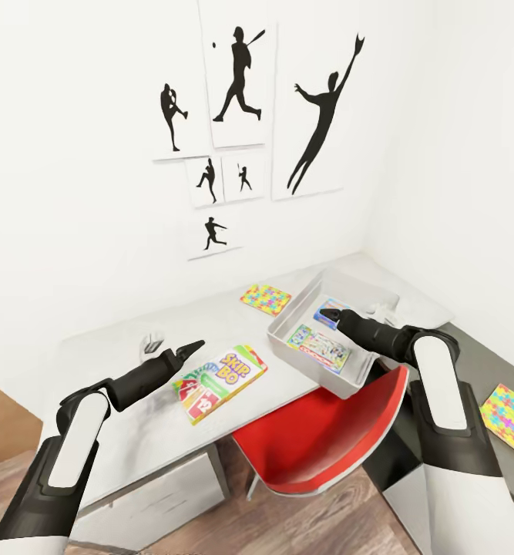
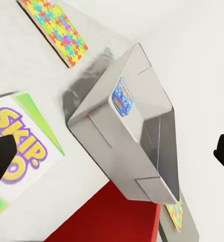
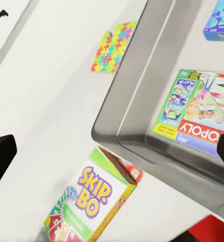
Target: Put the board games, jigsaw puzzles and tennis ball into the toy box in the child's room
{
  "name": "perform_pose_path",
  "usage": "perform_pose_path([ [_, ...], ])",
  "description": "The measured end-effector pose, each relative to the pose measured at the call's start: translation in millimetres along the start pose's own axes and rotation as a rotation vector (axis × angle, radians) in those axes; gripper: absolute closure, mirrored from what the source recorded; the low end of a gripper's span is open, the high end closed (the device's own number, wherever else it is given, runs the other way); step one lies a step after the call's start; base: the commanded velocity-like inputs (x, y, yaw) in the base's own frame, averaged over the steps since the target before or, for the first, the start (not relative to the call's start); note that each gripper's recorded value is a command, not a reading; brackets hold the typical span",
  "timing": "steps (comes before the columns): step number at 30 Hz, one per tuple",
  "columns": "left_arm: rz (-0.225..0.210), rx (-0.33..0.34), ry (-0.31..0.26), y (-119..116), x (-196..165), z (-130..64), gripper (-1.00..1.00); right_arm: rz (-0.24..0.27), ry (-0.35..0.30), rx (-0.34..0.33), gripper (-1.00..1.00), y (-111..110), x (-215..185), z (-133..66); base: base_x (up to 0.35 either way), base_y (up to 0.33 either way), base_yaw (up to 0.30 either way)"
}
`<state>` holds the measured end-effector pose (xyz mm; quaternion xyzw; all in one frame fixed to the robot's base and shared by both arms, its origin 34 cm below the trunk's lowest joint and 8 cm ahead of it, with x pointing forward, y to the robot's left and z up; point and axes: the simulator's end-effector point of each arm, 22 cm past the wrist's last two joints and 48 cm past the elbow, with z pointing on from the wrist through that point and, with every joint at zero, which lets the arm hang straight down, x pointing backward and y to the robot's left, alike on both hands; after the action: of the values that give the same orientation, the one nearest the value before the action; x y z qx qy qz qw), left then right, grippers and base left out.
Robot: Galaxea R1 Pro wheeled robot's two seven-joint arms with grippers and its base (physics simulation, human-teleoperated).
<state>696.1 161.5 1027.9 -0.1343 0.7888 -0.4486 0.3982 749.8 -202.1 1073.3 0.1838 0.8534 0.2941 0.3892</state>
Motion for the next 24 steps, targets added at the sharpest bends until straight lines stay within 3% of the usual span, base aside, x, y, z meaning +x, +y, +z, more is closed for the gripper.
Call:
perform_pose_path([
  [24, 0.015, 0.012, -0.013, -11.8, -6.2, -4.3, -1.0, -0.024, -0.014, -0.017, -1.0, 13.4, -7.5, -12.6, -0.001, 0.0, 0.195],
])
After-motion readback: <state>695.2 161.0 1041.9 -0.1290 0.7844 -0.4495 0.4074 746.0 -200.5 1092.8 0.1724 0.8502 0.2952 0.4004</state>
